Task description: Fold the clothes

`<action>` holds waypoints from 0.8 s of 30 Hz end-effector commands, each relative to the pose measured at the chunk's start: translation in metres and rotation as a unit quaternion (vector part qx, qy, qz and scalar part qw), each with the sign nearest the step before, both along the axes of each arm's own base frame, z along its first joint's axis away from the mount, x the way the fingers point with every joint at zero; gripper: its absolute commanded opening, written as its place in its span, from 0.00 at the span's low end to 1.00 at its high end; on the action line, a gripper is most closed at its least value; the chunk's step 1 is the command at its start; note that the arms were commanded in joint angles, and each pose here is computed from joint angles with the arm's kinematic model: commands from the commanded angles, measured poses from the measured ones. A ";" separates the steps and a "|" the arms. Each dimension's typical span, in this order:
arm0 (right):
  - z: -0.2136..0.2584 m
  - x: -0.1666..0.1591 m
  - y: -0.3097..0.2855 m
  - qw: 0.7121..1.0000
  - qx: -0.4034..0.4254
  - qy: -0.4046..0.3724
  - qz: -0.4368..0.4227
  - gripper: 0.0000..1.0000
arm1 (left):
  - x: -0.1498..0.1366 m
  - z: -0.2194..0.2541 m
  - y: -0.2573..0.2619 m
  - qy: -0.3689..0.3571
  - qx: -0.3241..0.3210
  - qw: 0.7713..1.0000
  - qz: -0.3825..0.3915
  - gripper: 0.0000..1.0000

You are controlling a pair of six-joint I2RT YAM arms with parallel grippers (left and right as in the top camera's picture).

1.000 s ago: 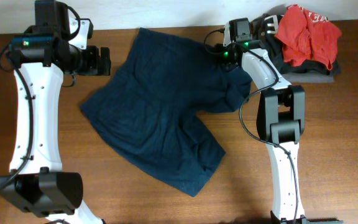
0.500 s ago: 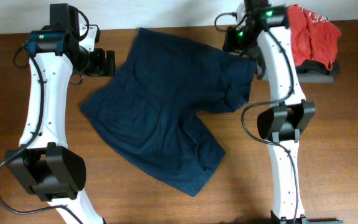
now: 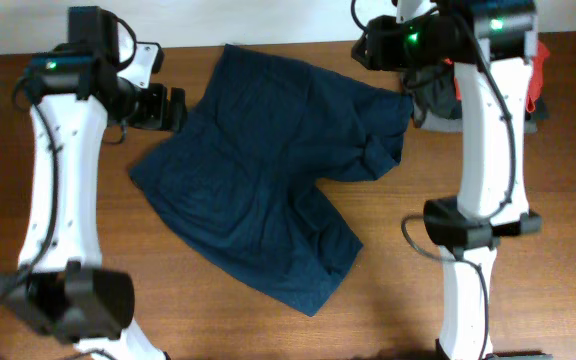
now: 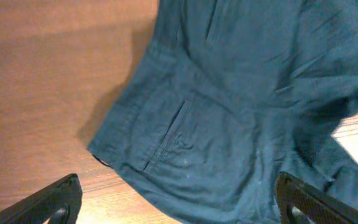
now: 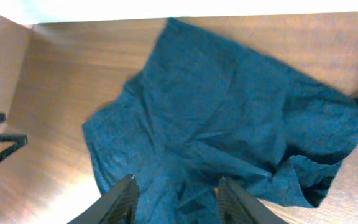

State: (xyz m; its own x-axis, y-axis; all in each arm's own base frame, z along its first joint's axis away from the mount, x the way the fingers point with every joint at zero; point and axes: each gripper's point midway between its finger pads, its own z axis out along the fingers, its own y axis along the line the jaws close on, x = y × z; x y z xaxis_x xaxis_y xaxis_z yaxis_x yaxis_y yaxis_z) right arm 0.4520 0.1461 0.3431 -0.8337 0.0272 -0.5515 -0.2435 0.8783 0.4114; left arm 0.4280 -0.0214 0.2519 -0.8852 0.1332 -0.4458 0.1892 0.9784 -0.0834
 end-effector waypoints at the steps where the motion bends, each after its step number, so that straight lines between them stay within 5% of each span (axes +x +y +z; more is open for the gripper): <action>1: 0.051 -0.048 -0.007 0.998 -0.034 -0.050 -0.012 0.50 | -0.027 0.062 -0.004 -0.079 -0.001 0.997 -0.017 0.99; 6: 0.034 -0.108 -0.032 0.995 -0.096 0.014 -0.037 0.60 | -0.049 0.094 -0.005 -0.118 -0.001 0.993 -0.017 0.99; 13: -0.093 -0.162 -0.040 0.960 -0.149 0.238 -0.007 0.61 | -0.037 0.068 -0.006 -0.079 -0.007 0.997 -0.019 0.99; 24: -0.250 -0.194 -0.015 0.932 -0.170 0.303 0.104 0.60 | 0.016 -0.023 -0.006 0.009 -0.001 0.999 -0.039 0.99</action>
